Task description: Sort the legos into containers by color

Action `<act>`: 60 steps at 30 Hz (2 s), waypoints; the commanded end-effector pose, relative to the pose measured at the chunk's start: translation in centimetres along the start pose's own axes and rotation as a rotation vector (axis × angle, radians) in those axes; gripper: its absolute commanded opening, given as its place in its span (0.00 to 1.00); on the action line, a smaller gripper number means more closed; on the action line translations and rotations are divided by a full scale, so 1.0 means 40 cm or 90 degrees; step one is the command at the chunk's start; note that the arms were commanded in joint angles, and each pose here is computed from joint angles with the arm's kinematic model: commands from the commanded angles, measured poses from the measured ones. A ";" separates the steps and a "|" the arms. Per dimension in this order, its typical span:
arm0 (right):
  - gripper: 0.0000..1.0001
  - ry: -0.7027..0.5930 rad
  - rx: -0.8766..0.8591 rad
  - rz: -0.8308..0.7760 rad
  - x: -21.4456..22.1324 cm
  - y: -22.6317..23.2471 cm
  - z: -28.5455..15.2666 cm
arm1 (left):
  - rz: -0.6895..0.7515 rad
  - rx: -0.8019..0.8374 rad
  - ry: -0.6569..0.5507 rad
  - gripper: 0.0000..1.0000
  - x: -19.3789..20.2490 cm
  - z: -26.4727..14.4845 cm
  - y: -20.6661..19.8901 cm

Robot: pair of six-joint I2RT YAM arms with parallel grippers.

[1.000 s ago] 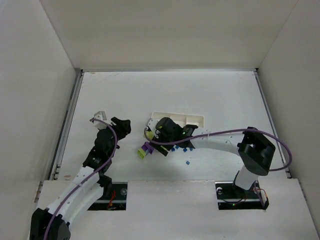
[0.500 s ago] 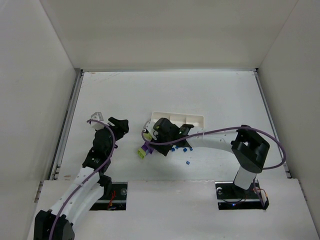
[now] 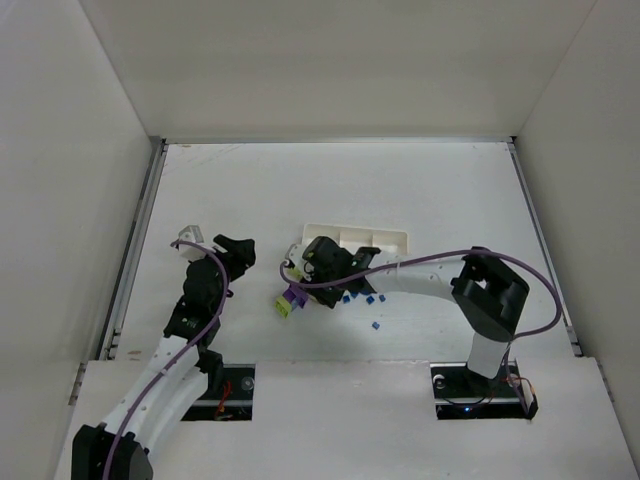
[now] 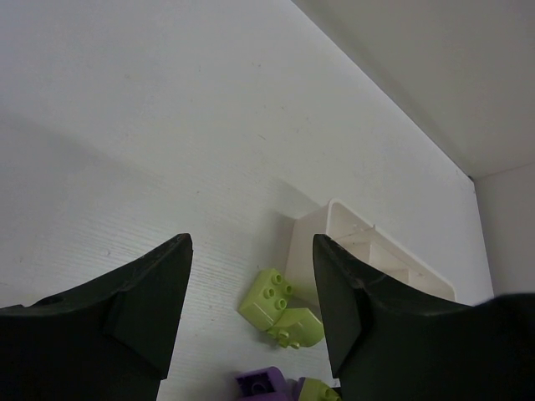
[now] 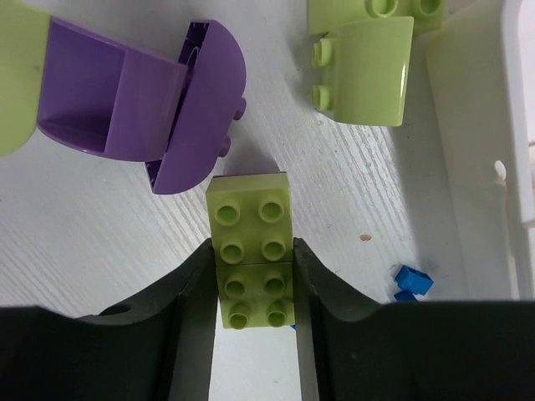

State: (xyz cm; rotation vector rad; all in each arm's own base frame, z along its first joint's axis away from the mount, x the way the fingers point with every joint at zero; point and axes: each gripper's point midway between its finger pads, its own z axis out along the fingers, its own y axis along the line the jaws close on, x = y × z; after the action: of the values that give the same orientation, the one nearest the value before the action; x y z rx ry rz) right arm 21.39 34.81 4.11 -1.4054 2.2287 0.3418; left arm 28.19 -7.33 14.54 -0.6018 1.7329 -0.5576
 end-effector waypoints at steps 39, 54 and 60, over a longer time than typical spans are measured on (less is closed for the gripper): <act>0.29 -0.331 -0.087 0.056 -0.173 0.038 -0.265 | -0.176 0.211 0.528 0.71 0.303 -0.224 -0.318; 0.29 -0.330 -0.106 0.062 -0.167 0.053 -0.246 | -0.193 0.212 0.509 0.31 0.304 -0.189 -0.325; 0.43 -0.340 -0.105 0.070 -0.170 0.052 -0.244 | -0.208 0.205 0.491 0.17 0.292 -0.179 -0.308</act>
State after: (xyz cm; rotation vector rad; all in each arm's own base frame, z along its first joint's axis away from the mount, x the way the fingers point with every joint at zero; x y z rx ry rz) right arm 19.11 35.50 14.01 -1.1445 1.9451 0.7853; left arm 18.83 -23.95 13.41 -0.4284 2.3009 -1.3570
